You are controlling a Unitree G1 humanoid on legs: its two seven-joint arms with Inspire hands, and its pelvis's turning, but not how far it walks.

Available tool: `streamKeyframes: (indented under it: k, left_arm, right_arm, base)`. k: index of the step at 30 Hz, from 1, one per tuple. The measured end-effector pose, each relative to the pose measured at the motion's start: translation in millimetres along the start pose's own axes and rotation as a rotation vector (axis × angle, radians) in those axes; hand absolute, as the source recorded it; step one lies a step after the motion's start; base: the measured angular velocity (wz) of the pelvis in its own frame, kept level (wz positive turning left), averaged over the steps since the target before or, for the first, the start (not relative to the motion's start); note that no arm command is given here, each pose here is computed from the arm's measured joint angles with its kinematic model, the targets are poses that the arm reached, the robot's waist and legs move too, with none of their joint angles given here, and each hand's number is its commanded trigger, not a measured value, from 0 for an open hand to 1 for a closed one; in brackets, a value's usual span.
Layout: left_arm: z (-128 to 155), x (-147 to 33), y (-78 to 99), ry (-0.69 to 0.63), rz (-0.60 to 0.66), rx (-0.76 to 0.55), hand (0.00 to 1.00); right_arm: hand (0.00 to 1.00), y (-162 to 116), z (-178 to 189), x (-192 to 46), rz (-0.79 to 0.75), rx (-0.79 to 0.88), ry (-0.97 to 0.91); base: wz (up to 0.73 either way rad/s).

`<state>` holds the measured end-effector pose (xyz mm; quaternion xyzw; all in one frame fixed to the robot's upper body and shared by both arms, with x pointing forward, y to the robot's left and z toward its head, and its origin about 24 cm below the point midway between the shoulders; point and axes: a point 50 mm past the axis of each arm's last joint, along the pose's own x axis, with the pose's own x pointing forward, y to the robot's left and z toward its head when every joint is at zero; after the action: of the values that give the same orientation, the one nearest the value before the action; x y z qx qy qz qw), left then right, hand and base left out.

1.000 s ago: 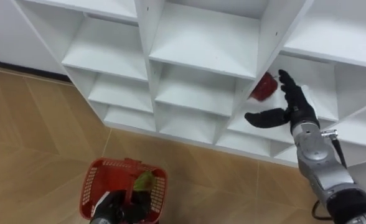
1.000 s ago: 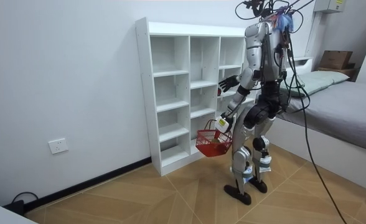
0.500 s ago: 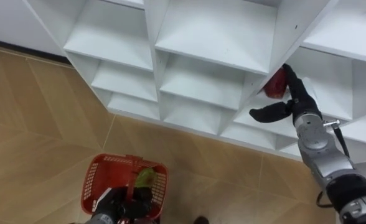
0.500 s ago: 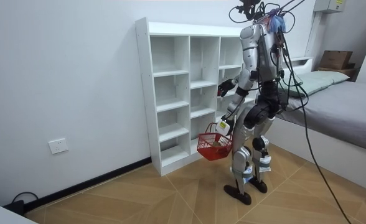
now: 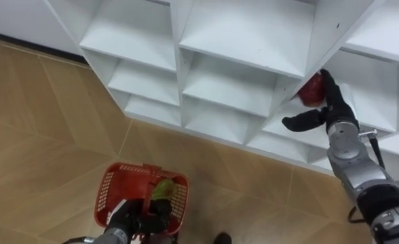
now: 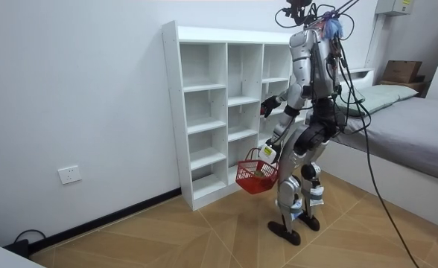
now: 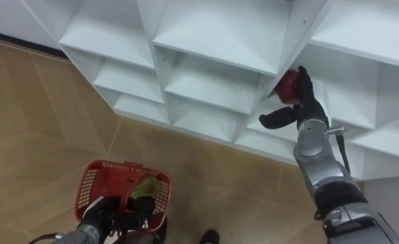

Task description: Collect fruits from the closet

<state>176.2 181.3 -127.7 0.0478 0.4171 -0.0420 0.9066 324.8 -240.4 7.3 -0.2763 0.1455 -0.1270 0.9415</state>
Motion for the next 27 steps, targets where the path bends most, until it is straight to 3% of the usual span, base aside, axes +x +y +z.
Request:
streamKeyframes:
  k: [9,27]
  left_arm:
    - [2,-0.4,-4.9,-0.011,-0.017,0.013,1.00]
    - [4,-0.9,-6.6,-0.025,-0.023,0.017,1.00]
  right_arm:
    - [1.00,-17,4,5,-0.106,-0.013,-0.004]
    - [1.00,-21,3,6,-0.136,0.007,0.020]
  base:
    - [0.00]
    - [0.00]
